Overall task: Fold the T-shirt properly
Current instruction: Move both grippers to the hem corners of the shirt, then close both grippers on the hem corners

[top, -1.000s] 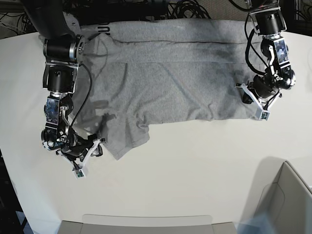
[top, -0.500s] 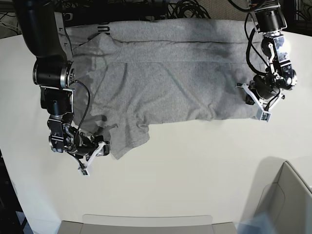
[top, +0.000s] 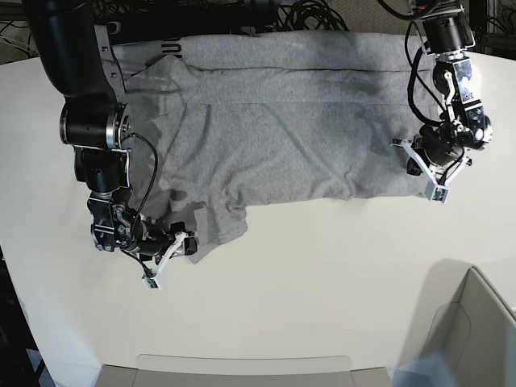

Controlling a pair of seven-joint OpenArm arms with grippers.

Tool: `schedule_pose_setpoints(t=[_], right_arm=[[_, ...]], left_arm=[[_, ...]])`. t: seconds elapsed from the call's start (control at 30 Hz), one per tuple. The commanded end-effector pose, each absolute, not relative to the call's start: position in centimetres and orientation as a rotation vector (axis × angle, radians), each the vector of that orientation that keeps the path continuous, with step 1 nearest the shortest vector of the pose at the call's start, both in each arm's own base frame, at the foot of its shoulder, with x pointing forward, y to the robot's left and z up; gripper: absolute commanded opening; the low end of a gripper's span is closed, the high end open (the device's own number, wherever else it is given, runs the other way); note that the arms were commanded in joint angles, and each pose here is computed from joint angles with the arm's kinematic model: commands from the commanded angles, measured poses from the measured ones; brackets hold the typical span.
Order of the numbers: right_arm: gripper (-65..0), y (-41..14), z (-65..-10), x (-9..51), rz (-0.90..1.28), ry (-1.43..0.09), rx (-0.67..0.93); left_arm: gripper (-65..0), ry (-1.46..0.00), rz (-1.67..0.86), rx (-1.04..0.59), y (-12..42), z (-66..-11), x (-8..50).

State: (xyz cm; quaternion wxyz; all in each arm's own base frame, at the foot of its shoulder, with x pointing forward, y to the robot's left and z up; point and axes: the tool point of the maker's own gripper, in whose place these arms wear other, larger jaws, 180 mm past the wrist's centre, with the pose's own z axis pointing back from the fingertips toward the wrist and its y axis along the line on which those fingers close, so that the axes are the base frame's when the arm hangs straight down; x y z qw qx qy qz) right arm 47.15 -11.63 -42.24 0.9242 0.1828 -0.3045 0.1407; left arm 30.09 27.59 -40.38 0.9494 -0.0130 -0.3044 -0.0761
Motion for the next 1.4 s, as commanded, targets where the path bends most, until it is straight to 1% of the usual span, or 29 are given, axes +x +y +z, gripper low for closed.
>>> schedule_pose_setpoints(t=[0.0,0.07,0.1,0.2,0.27,0.3,0.33,0.43,0.5,0.57,0.73,0.87,1.27,1.37], right_arm=[[-35.4,-11.3,-42.4,46.4,0.339,-0.563,0.377],[-35.4,-10.9,-42.5,46.0,0.362,-0.541,0.391],[-35.4,-10.8,-42.5,45.9,0.364,-0.539,0.391],[-35.4,-10.9,-42.7,45.8,0.362,-0.534,0.390],[-35.4,-11.1,-42.7,45.7,0.363,-0.533,0.386],[-35.4,-11.3,-42.8,45.7,0.365,-0.529,0.382],[-35.4,-11.3,-42.8,45.6,0.367,-0.529,0.381],[-35.4,-11.3,-42.9,45.6,0.369,-0.526,0.379],[-35.4,-11.1,-42.9,45.6,0.371,-0.526,0.382],[-35.4,-11.0,-42.9,45.6,0.372,-0.526,0.383],[-35.4,-11.1,-42.9,45.6,0.370,-0.525,0.382],[-35.4,-11.2,-42.9,45.5,0.370,-0.523,0.381],[-35.4,-11.2,-43.2,45.1,0.375,-0.496,0.376],[-35.4,-11.2,-43.1,45.2,0.376,-0.499,0.376]], left_arm=[[-65.0,-0.696,-0.146,0.005,28.8,-37.9,31.4],[-61.0,-0.728,-0.109,0.027,30.2,-36.8,31.5],[-57.5,-0.735,-0.084,0.040,31.1,-36.4,31.3],[-43.5,-0.745,0.004,0.072,33.8,-35.6,30.5],[-34.7,-0.756,0.000,0.078,34.4,-35.2,30.3],[-31.4,-0.754,-0.030,0.074,34.3,-35.2,30.3],[-29.7,-0.746,-0.034,0.072,34.2,-35.4,30.3],[-30.5,-0.723,-0.025,0.066,34.9,-36.0,30.7],[-30.6,-0.693,0.001,0.028,35.0,-37.2,31.7],[-30.6,-0.654,0.048,0.003,36.4,-38.6,31.9],[-30.6,-0.681,0.114,-0.014,38.6,-39.6,32.8],[-30.6,-0.657,0.070,-0.021,37.6,-40.3,33.1],[-30.6,-0.654,0.075,-0.072,35.3,-41.5,33.4],[-30.9,-0.633,0.035,-0.098,33.2,-42.4,33.6]])
